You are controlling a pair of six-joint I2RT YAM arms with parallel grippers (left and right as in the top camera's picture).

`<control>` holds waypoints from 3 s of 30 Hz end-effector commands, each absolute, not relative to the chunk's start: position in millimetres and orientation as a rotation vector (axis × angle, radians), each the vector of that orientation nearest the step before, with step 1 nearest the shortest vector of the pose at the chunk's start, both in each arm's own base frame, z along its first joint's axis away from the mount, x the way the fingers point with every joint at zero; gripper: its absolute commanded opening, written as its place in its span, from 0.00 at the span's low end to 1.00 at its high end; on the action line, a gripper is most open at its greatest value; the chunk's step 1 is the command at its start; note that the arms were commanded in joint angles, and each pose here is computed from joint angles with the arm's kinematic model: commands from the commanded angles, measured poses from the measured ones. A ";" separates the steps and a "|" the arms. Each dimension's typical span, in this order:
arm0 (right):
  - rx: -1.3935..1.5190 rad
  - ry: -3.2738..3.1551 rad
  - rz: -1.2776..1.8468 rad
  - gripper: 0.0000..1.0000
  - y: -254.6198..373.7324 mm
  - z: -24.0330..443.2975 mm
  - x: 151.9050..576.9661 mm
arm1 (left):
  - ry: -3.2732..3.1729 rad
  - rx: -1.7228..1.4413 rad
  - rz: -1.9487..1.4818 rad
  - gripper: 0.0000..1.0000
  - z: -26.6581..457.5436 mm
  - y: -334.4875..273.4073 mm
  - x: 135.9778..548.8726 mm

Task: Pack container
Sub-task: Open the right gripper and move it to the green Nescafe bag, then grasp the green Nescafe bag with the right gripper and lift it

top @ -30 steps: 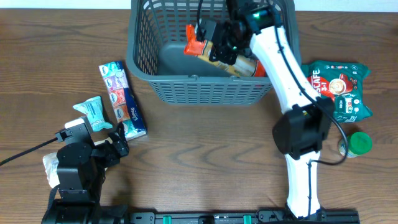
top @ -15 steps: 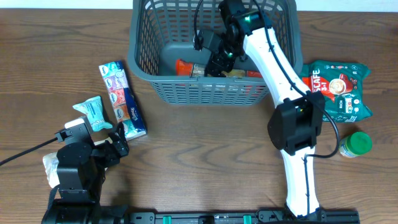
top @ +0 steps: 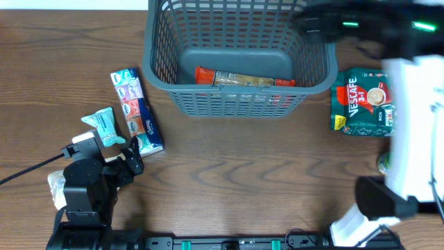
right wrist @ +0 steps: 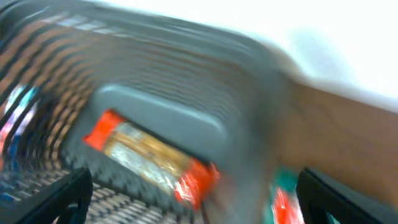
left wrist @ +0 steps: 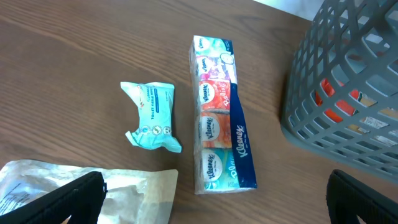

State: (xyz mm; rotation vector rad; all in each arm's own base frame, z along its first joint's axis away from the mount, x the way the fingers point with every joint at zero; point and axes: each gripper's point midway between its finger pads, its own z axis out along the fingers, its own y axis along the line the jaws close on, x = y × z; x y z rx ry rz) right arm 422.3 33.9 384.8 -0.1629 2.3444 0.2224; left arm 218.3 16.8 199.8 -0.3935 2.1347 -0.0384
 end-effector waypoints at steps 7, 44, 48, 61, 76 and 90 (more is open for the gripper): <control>0.687 2.616 0.144 0.99 -135.4 322.3 338.6 | 2.116 -0.386 -0.027 0.99 208.6 18.2 218.7; 0.175 2.888 0.188 0.99 -205.1 -7.7 409.1 | 2.182 -0.390 -0.011 0.99 195.2 17.7 224.6; 0.201 2.911 0.242 0.99 -187.6 -35.5 417.3 | 2.235 -0.401 -0.001 0.99 183.8 17.4 228.9; 0.205 2.889 0.251 0.99 -172.5 -50.6 434.2 | 2.295 -0.404 0.017 0.99 169.6 17.0 239.9; 0.062 2.808 0.447 0.01 -145.2 -45.1 443.0 | 2.295 -0.404 0.018 0.99 169.5 17.0 239.9; 0.323 2.814 0.160 0.01 -180.1 12.8 439.1 | 2.272 -0.403 0.011 0.99 173.8 16.8 243.9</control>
